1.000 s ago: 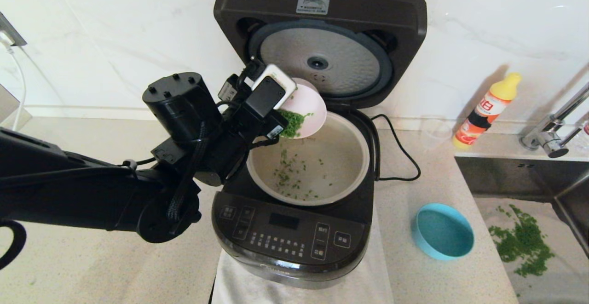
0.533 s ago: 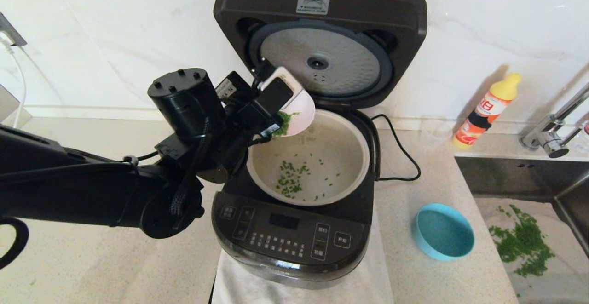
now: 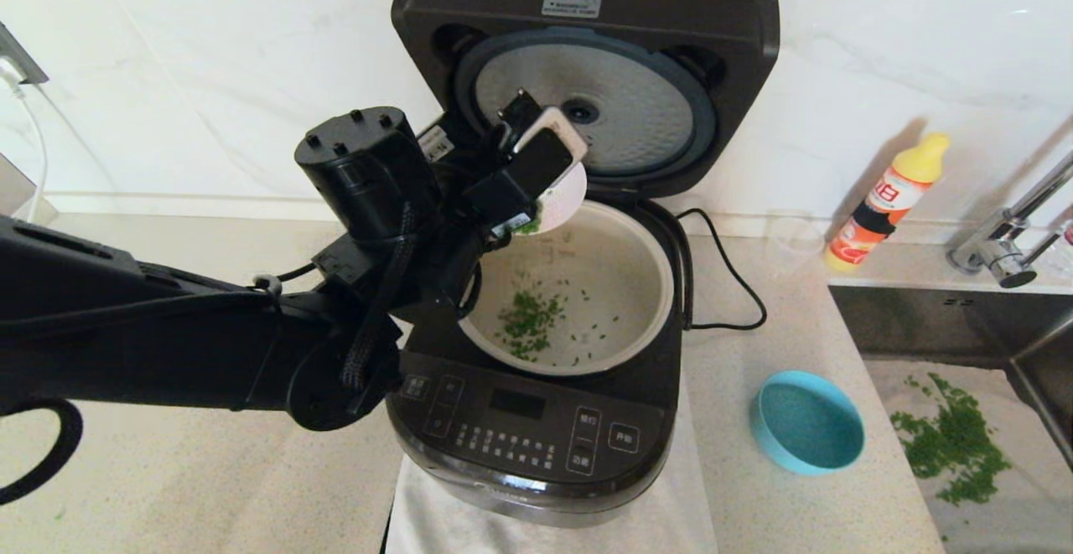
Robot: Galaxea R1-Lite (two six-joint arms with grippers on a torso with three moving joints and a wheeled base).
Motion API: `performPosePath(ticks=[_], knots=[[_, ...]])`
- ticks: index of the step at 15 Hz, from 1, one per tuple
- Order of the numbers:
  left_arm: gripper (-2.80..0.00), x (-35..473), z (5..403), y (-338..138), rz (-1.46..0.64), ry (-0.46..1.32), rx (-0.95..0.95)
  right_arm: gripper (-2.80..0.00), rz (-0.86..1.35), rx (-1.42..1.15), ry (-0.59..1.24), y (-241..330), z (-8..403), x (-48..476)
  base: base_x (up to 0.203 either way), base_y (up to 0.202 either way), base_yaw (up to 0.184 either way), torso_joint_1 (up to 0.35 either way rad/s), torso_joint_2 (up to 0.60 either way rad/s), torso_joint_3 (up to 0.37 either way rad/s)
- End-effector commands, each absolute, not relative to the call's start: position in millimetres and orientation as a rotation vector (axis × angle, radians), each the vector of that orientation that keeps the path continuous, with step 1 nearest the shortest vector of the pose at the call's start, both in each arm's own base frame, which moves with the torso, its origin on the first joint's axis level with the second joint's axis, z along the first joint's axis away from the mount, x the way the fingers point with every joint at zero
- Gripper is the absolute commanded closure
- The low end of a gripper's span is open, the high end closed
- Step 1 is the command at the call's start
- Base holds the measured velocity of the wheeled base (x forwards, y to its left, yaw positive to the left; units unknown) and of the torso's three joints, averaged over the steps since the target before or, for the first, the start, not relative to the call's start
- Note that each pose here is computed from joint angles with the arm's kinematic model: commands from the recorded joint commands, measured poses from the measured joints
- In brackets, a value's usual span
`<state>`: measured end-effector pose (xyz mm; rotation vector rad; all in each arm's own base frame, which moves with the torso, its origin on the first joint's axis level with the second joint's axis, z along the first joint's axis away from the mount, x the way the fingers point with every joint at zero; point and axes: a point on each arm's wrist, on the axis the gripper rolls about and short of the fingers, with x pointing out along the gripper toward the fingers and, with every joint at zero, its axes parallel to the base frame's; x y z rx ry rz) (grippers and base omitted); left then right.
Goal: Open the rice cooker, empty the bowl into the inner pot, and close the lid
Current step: Pour the chopped green onions from the bowl into the rice cooker
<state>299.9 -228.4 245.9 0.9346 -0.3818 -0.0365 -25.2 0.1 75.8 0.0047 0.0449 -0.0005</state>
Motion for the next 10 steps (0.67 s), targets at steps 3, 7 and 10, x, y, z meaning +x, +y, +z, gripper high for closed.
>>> performPosePath(ticks=[3,7,10], knots=[[0.00,293,240,-235,-0.046,-0.376,0.976,0.00,0.000,0.005,0.046,0,76,-25,0.000,0.000,0.000,0.000,0.00,0.000],[0.00,287,238,-229,-0.035,-0.359,1.042,0.00,0.000,0.005,0.046,0,76,-25,0.000,0.000,0.000,0.000,0.00,0.000],[0.00,285,241,-228,-0.003,-0.351,1.097,0.00,0.000,0.005,0.046,0,76,-25,0.000,0.000,0.000,0.000,0.00,0.000]])
